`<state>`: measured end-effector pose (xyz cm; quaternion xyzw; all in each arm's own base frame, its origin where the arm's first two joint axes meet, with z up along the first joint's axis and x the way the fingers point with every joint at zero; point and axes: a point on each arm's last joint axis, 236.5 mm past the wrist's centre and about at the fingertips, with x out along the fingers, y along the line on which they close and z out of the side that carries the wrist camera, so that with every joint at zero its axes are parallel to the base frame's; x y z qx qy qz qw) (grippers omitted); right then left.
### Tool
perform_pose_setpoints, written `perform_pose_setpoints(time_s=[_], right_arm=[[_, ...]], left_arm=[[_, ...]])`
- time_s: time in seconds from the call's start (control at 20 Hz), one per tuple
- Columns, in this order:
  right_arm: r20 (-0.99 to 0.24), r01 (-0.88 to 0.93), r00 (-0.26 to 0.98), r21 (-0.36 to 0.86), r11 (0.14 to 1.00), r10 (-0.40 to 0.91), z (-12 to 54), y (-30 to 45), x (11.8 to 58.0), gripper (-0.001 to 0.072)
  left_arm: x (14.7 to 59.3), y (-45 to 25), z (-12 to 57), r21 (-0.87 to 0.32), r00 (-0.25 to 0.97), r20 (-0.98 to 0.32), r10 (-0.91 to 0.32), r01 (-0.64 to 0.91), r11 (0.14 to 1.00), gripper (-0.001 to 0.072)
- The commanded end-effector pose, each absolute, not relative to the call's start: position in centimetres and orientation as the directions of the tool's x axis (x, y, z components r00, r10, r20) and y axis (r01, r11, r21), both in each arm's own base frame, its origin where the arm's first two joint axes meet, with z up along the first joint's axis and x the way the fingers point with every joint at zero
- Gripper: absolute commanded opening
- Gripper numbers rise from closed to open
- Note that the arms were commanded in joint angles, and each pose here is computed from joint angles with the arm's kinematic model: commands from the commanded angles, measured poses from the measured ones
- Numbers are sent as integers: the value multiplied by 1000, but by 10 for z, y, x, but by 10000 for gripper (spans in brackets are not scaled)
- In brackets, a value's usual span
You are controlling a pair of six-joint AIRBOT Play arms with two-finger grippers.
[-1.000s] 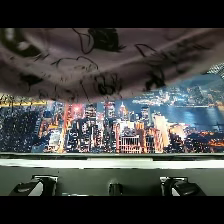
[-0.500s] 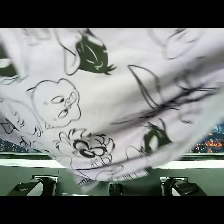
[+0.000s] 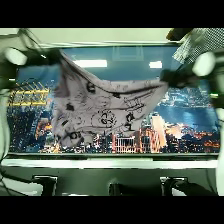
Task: Fold the clothes and pants, and hang the long-sleeved shirts on hangers.
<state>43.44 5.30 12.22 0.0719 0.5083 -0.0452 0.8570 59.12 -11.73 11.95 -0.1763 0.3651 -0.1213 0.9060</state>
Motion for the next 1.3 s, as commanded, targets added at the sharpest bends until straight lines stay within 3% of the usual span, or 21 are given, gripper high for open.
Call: perform_pose_setpoints(time_s=[0.0, 0.05, 0.15, 0.2, 0.35, 0.5, 0.65, 0.8, 1.05, 1.25], right_arm=[[-950, 177, 310, 82, 981, 24, 20, 68, 442, 37], [-955, 178, 295, 76, 981, 21, 11, 68, 443, 37], [-953, 176, 303, 74, 982, 17, 12, 67, 445, 37], [-950, 175, 311, 73, 982, 15, 16, 66, 445, 37], [-940, 170, 341, 83, 982, 21, 31, 66, 444, 37], [-942, 172, 334, 82, 982, 20, 39, 65, 437, 38], [-957, 177, 290, 65, 982, 11, 36, 63, 425, 38], [-964, 179, 267, 57, 982, 8, 35, 62, 420, 38], [-964, 179, 266, 57, 982, 8, 34, 62, 420, 38], [-964, 179, 267, 58, 982, 8, 35, 62, 420, 38]], left_arm=[[577, -163, 15, -515, 492, -750, -443, -12, 857, 61], [572, -165, 15, -519, 476, -755, -451, -13, 855, 170], [563, -155, 36, -522, 468, -757, -456, -14, 853, 614], [553, -146, 53, -527, 464, -759, -457, -27, 849, 679], [506, -134, 91, -521, 415, -781, -466, -21, 853, 679], [431, -154, 74, -534, 331, -811, -482, -85, 841, 679], [344, -209, 29, -614, 243, -787, -567, -225, 757, 679], [287, -264, -10, -663, 186, -744, -642, -326, 674, 679], [267, -324, -50, -684, 193, -720, -667, -358, 635, 679], [285, -329, -78, -676, 253, -727, -639, -430, 598, 679]])
